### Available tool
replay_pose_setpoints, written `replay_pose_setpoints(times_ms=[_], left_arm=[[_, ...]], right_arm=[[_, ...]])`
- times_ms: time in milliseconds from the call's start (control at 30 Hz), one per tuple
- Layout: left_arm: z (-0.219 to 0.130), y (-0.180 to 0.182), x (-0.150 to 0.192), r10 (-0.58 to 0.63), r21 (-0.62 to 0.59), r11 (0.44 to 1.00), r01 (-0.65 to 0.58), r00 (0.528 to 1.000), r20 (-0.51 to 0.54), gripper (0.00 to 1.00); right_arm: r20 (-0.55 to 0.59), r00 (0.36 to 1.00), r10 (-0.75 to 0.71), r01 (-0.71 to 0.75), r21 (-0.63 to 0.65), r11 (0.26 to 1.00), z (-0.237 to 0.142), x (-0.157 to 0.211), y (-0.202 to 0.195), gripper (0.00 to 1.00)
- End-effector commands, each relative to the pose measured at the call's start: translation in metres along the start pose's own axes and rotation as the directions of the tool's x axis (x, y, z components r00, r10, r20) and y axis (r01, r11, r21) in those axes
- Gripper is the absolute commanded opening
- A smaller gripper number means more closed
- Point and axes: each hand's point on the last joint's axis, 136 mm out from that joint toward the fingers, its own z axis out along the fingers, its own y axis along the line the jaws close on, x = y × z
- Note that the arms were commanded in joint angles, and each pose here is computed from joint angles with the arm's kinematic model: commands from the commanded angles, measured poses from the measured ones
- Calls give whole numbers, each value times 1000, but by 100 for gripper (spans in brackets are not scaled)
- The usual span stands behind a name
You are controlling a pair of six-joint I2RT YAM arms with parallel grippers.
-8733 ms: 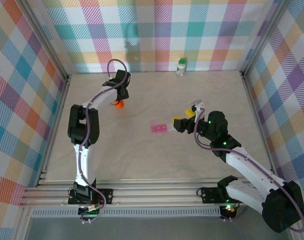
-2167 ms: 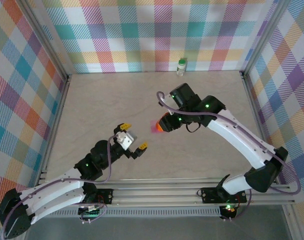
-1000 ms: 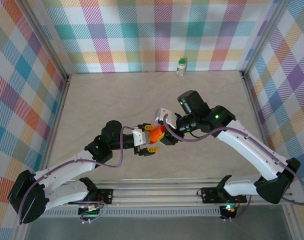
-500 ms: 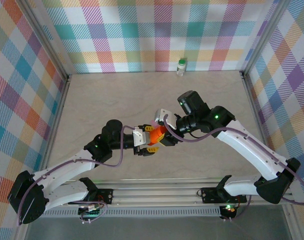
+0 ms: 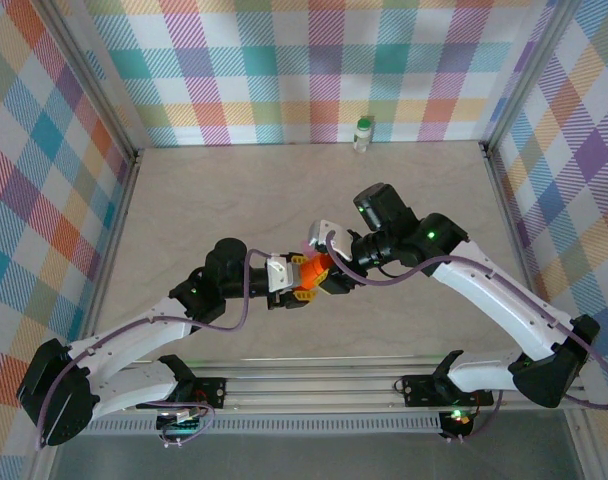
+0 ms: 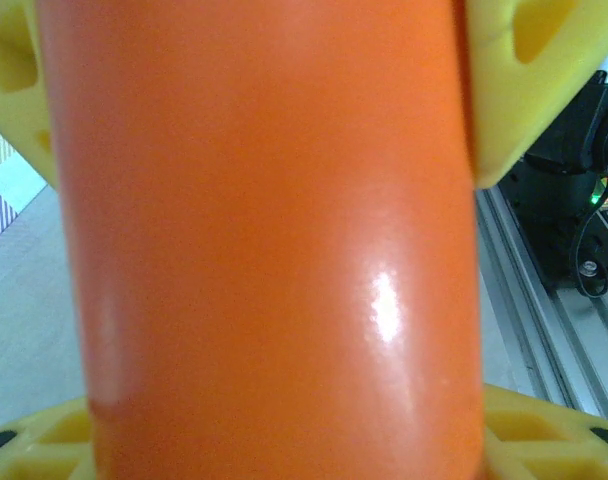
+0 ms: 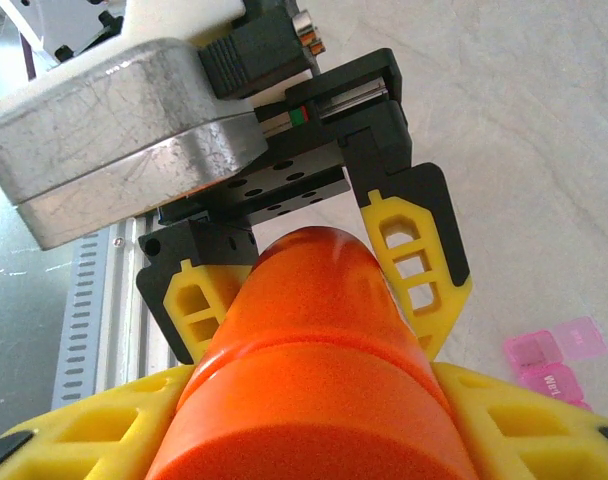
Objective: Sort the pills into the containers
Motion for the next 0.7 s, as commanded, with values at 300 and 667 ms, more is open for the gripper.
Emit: replay_pose_setpoints(times_ms=[300,667], left_arm=[[-3,48,4,5,-277,961,-5,1000,0,6],[-3,114,17,-130,-568,808,153,988,80,0]], right_arm=[[119,991,67,-90,205,975,-26,-20,-39,84],[344,891,295,-430,431,793,-66,-32,-94,91]])
